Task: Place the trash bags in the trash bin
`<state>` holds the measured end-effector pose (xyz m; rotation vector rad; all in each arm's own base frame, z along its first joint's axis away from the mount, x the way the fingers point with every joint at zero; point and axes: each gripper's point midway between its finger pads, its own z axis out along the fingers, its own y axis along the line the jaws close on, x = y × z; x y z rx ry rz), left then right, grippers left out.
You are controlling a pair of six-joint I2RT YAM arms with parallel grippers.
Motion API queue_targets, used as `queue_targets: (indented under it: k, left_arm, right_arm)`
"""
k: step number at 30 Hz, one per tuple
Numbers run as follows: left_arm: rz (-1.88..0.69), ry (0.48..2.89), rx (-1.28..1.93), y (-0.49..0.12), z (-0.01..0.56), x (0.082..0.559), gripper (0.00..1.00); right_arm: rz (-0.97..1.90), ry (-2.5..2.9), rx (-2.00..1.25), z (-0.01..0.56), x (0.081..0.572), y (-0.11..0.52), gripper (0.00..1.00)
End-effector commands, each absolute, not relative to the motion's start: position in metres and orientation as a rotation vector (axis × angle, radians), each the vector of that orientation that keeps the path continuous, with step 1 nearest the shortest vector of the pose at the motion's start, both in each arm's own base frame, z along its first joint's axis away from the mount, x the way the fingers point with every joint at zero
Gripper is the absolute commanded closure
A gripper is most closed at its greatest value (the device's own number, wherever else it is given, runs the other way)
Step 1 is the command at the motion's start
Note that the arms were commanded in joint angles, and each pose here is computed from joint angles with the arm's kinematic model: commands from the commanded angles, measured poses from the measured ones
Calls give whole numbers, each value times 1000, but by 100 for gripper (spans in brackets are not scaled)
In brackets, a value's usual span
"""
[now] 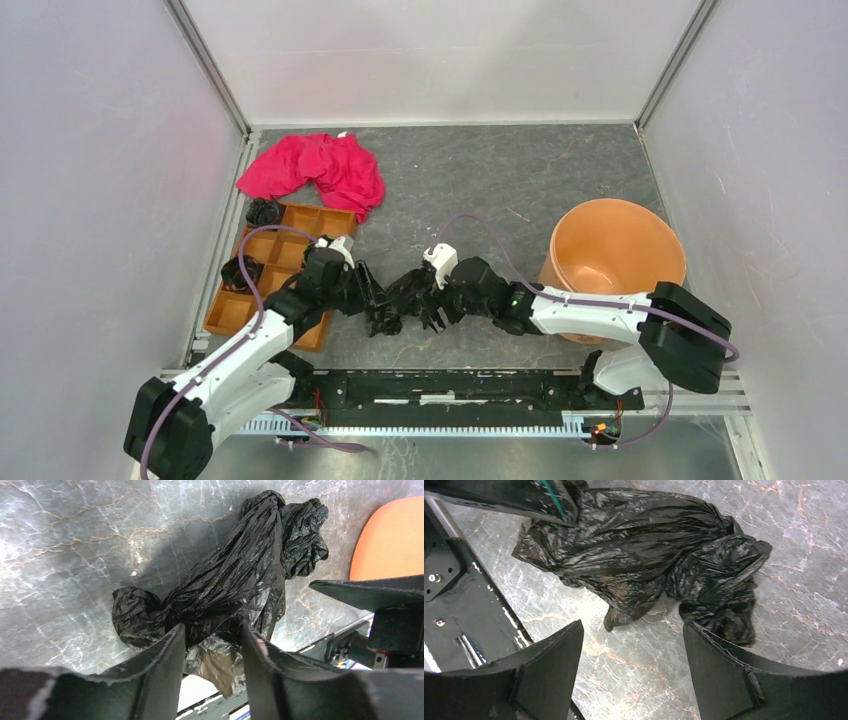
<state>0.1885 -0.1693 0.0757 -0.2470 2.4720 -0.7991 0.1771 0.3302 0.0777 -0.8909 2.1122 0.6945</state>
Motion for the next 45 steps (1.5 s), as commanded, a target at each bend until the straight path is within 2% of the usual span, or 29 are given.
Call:
queue_targets:
  k: [1,5,9,17,25,33,39,41,42,43,45]
  left_arm:
    - [-995,2399,-231,-196,98,196,59]
    - [-1045,2367,-199,-203,118,199,86]
    - [-1114,2314,-139,-211,151,200,97]
    - [-1216,2211,-28,-222,213,198,98]
    - [-1263,2183,6,-228,232,198,98]
    - [-1300,2136,16,-233,251,203,98]
    - [-1346,2124,26,-239,255,203,98]
    - [-1345,2125,30,-239,255,203,98]
    - [-1344,2123,32,-239,255,203,98]
    - [-1343,2123,34,-239,255,203,98]
    - [-1337,2118,42,-239,256,204,95]
  right_arm:
    - [737,2077,-890,80,171,340,20]
    - [721,2015,-943,85,163,347,22]
    - [633,1894,-989,105,163,350,22]
    - [507,1687,-1006,162,169,350,21]
    - [576,1608,-861,217,178,366,19]
    - [682,1741,-631,207,183,379,16]
    - [494,1767,-415,199,209,351,29]
    - [477,1742,-393,204,212,344,38]
    - [482,1729,-384,207,213,341,46]
    - [490,1714,-374,210,213,338,59]
    - [507,1702,-358,214,216,334,79]
